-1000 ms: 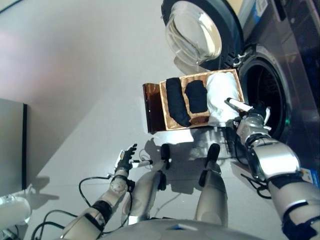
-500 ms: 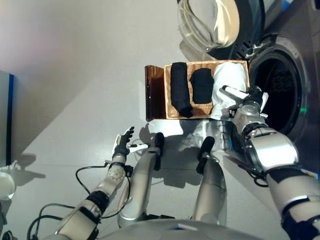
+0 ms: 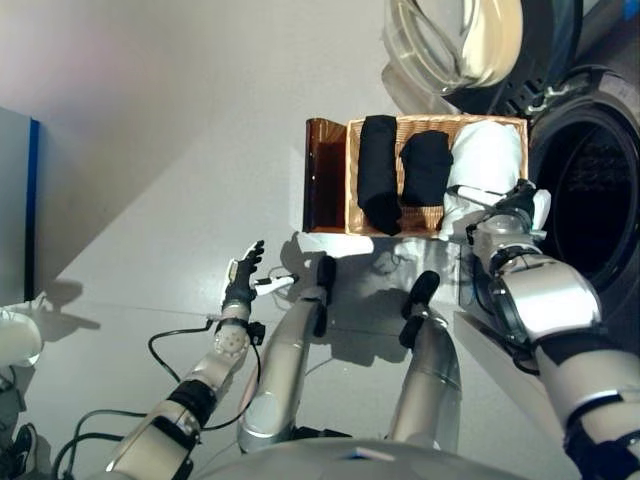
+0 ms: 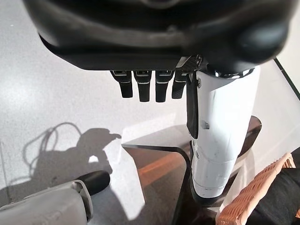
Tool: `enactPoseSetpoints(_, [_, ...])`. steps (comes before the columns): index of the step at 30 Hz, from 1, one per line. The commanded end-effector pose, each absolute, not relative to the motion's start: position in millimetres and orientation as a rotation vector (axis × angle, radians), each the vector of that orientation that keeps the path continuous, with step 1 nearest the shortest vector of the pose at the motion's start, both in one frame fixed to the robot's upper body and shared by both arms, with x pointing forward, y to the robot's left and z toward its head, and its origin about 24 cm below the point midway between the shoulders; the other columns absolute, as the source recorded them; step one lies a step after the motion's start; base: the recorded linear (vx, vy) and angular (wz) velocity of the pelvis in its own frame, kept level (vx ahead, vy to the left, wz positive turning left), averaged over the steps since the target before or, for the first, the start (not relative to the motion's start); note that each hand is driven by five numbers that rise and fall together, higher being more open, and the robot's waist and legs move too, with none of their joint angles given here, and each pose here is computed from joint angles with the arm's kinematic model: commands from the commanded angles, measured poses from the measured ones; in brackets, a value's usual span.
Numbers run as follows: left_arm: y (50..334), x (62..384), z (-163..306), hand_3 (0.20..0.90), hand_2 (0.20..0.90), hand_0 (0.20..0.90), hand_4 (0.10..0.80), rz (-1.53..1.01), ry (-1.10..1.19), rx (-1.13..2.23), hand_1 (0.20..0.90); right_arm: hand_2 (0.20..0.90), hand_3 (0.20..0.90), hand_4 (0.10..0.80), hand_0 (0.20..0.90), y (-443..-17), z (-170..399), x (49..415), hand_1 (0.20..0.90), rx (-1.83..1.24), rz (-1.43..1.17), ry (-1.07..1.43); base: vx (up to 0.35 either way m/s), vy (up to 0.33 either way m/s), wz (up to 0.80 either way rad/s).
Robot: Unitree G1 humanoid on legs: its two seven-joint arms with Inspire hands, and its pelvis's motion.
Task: Pick up the clothes and place them into the washing machine
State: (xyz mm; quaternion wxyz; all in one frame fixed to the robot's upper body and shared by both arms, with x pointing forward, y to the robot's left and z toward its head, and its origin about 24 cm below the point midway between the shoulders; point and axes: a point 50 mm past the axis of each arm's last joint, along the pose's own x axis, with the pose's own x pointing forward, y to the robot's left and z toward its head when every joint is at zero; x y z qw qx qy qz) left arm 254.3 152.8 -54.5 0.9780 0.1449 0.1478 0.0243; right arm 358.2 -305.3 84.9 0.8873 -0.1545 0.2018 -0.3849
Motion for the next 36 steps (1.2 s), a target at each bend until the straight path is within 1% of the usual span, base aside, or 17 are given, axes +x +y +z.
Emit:
enactPoseSetpoints(1, [158.4, 262.2, -31.6, 0.900, 0.900, 0.900, 0.800, 0.082, 0.157, 0.277, 0.900, 0.900, 0.900, 0.800, 0.900, -329.3, 130.8, 363.3, 0.900, -0.458, -0.863, 0.305, 0.000, -0.004, 0.12])
enactPoseSetpoints(6, [157.0, 260.9, -32.1, 0.900, 0.900, 0.900, 0.800, 0.073, 0.160, 0.275, 0.900, 0.900, 0.900, 0.800, 0.900, -336.9, 129.8, 358.9, 0.900, -0.513, -0.860, 0.338, 0.005, -0.004, 0.04])
enactPoseSetpoints(7, [157.3, 258.9, -32.9, 0.900, 0.900, 0.900, 0.800, 0.083, 0.167, 0.247, 0.900, 0.406, 0.406, 0.447, 0.406, -340.6, 124.4, 354.9, 0.406, -0.527, -0.863, 0.358, 0.017, -0.004, 0.08])
enactPoseSetpoints(8, [157.3, 258.6, -33.0, 0.900, 0.900, 0.900, 0.800, 0.083, 0.167, 0.247, 0.900, 0.200, 0.200, 0.300, 0.200, -340.7, 124.1, 354.8, 0.200, -0.527, -0.863, 0.359, 0.031, -0.018, 0.06])
enactPoseSetpoints(17, [155.9, 256.3, -29.1, 0.900, 0.900, 0.900, 0.800, 0.078, 0.147, 0.225, 0.900, 0.200, 0.200, 0.300, 0.200, -347.3, 114.8, 347.5, 0.200, -0.525, -0.875, 0.392, 0.010, -0.003, 0.01])
enactPoseSetpoints(24, [160.8, 248.0, -42.4, 0.900, 0.900, 0.900, 0.800, 0.088, 0.211, 0.241, 0.900, 0.200, 0.200, 0.300, 0.200, -351.8, 114.6, 344.2, 0.200, -0.488, -0.917, 0.377, 0.005, 0.001, 0.00])
enactPoseSetpoints(29, [166.0, 240.3, -55.3, 0.900, 0.900, 0.900, 0.800, 0.096, 0.276, 0.263, 0.900, 0.200, 0.200, 0.300, 0.200, -358.5, 131.6, 345.6, 0.200, -0.406, -0.988, 0.287, 0.039, 0.009, -0.04])
enactPoseSetpoints(30, [173.4, 239.6, -57.5, 0.900, 0.900, 0.900, 0.800, 0.119, 0.291, 0.273, 0.900, 0.200, 0.200, 0.300, 0.200, -355.2, 153.7, 354.5, 0.200, -0.367, -0.998, 0.182, 0.072, 0.032, -0.05])
enactPoseSetpoints(33, [173.6, 236.9, -64.2, 0.900, 0.900, 0.900, 0.800, 0.125, 0.326, 0.285, 0.900, 0.200, 0.200, 0.300, 0.200, -346.8, 142.1, 356.3, 0.200, -0.308, -0.985, 0.162, -0.007, 0.033, -0.07])
enactPoseSetpoints(35, [172.0, 234.9, -68.9, 0.900, 0.900, 0.900, 0.800, 0.121, 0.346, 0.296, 0.900, 0.200, 0.200, 0.300, 0.200, -334.1, 137.1, 361.1, 0.200, -0.059, -0.991, 0.080, 0.018, 0.024, -0.18])
enactPoseSetpoints(36, [171.3, 233.5, -71.0, 0.900, 0.900, 0.900, 0.800, 0.120, 0.357, 0.299, 0.900, 0.200, 0.200, 0.300, 0.200, -329.3, 130.1, 361.1, 0.200, 0.011, -0.988, 0.071, 0.102, 0.054, -0.13])
